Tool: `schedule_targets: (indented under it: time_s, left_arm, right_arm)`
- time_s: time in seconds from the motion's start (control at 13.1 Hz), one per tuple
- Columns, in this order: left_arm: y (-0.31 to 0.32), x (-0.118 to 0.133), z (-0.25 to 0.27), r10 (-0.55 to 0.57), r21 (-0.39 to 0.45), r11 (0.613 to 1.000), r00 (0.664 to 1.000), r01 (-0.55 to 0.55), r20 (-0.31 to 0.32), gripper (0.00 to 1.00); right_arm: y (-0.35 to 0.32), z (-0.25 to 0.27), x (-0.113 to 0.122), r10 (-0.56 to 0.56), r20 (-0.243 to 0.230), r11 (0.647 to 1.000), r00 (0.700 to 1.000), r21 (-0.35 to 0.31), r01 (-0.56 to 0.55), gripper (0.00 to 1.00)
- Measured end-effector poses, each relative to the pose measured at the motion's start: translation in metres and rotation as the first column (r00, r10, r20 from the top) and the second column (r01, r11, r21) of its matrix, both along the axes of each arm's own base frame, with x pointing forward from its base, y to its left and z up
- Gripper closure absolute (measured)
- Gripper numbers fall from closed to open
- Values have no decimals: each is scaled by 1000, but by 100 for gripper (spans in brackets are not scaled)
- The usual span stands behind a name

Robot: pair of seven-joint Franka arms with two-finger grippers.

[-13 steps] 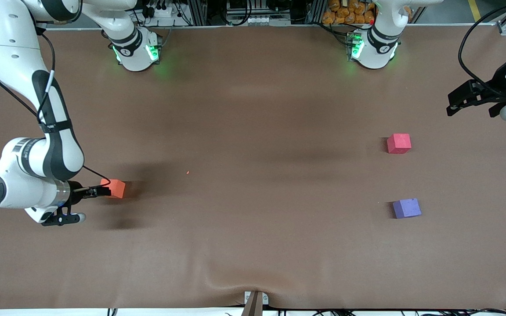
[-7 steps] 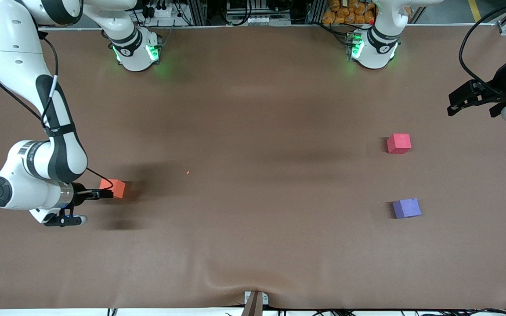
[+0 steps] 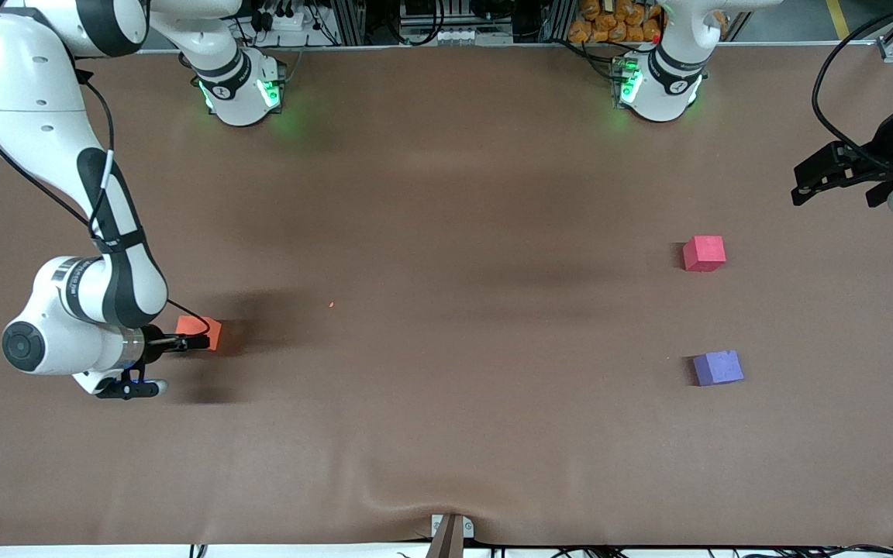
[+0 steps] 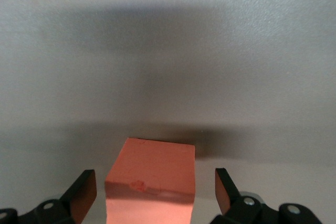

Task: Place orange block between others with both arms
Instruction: 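Lower the right gripper over the orange block and close on it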

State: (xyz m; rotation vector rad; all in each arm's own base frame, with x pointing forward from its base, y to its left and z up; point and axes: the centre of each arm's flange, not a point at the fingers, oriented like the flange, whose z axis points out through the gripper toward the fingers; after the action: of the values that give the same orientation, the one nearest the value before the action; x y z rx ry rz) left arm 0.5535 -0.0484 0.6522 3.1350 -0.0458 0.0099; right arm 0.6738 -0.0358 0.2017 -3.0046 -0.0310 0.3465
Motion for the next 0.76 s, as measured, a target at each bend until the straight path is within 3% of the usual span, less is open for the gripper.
schedule_targets:
  time_s: [0.38,0.76]
  left_arm:
    - [0,0,0,0,0,1000,1000,0,0,0]
    - [0,0,0,0,0,1000,1000,0,0,0]
  right_arm:
    - [4,-15,-3,-10,-25,1000,1000,-3,10,1]
    - [8,-15,-4,-63,-42,998,997,-16,62,32]
